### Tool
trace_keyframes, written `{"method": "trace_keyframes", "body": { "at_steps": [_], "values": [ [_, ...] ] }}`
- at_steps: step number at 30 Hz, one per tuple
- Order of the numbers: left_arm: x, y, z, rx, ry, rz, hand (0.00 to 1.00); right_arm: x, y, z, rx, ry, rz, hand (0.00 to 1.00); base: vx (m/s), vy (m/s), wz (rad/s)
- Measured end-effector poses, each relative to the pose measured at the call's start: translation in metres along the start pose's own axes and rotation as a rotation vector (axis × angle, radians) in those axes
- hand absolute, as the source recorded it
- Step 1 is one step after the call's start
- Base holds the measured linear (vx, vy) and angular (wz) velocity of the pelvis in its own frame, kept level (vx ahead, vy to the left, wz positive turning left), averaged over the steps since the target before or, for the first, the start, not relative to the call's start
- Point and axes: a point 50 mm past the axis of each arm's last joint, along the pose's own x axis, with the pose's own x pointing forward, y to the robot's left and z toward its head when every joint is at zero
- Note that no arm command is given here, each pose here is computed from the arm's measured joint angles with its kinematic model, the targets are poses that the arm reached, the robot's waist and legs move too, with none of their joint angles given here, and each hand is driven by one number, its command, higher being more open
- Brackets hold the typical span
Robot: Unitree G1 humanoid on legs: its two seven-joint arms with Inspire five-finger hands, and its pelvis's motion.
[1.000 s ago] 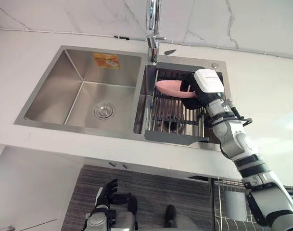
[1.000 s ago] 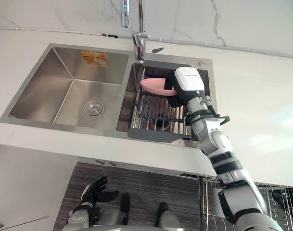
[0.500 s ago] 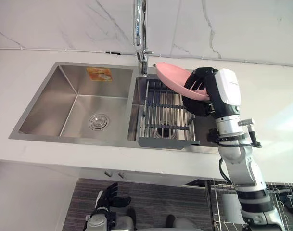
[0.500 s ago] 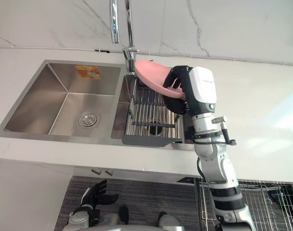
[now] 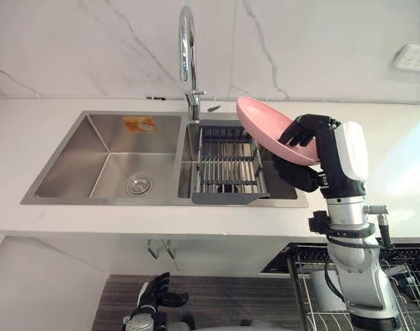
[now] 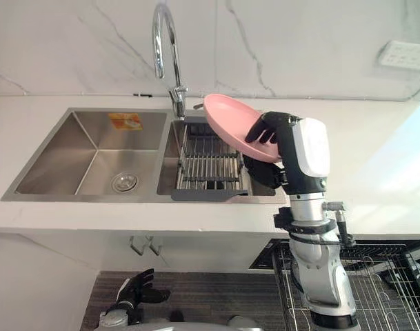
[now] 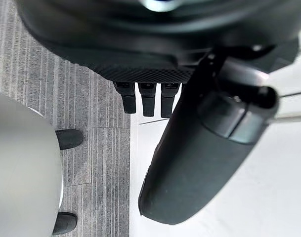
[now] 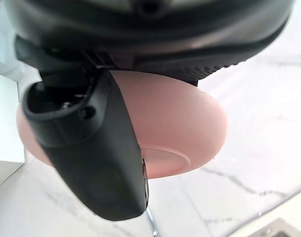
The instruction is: Walk over to the sink, pick up the cup, carry it to the dishwasher, place the cup inside the dishwasher, then close the dishwasher door
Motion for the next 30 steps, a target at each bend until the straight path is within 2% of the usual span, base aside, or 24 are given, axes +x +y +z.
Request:
{"method": "trace_keyframes", "body": {
  "at_steps": [13, 20, 24, 30],
  "values": [
    [0.0, -0.005, 0.001, 0.019, -0.003, -0.028, 0.9, -0.016, -0.017, -0.004, -0.043, 0.057, -0.057, 0.3, -0.02, -0.005, -0.01],
    [0.0, -0.009, 0.001, 0.005, -0.002, -0.03, 0.9, -0.017, -0.016, -0.011, -0.067, 0.088, -0.06, 0.3, -0.07, 0.062, -0.73],
    [0.001, -0.007, 0.004, 0.002, -0.017, -0.02, 0.9, -0.016, -0.006, -0.018, -0.124, 0.122, -0.027, 0.3, -0.09, 0.109, -1.35],
    [0.003, 0.0, 0.008, -0.001, -0.017, 0.016, 0.9, -0.026, 0.024, -0.027, -0.146, 0.168, 0.116, 0.3, 0.0, -0.004, -0.73]
  ]
}}
